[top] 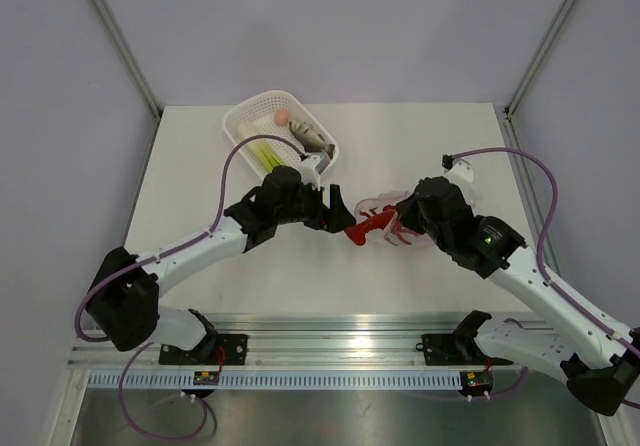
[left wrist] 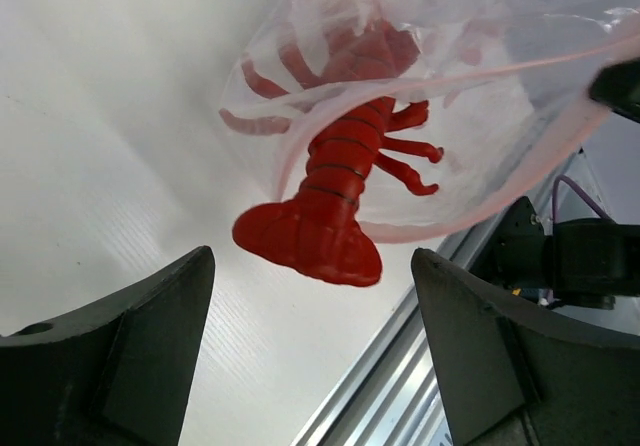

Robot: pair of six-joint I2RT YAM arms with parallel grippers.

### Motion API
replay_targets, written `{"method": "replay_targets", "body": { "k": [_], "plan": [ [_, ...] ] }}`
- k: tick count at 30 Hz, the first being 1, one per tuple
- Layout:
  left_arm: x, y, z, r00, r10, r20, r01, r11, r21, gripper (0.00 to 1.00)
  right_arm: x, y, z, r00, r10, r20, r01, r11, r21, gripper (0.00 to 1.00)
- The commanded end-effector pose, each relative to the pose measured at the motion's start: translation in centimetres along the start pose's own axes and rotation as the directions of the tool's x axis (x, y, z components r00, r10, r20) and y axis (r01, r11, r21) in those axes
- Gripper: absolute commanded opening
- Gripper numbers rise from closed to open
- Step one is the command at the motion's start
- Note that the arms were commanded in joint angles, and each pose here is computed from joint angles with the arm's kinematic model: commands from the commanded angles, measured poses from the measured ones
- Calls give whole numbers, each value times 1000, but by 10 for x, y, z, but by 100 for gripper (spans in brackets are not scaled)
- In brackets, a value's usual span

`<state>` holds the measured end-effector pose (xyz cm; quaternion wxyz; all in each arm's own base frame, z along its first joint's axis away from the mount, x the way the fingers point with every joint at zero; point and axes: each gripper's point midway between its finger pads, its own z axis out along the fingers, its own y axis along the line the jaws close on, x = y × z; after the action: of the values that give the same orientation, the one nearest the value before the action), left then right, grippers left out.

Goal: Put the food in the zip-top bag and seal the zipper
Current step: Adjust the zipper food storage bag at the center of the board.

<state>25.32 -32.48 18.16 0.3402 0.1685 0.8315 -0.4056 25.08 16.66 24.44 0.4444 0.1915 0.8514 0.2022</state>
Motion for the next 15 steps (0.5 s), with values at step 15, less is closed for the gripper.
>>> {"method": "replay_targets", "body": {
  "k": [15],
  "plan": [
    [-21, 13, 69, 994, -68, 91, 64, 997, 40, 43, -11, 18, 0, 1000, 27, 11, -26, 999, -34, 0]
  ]
}}
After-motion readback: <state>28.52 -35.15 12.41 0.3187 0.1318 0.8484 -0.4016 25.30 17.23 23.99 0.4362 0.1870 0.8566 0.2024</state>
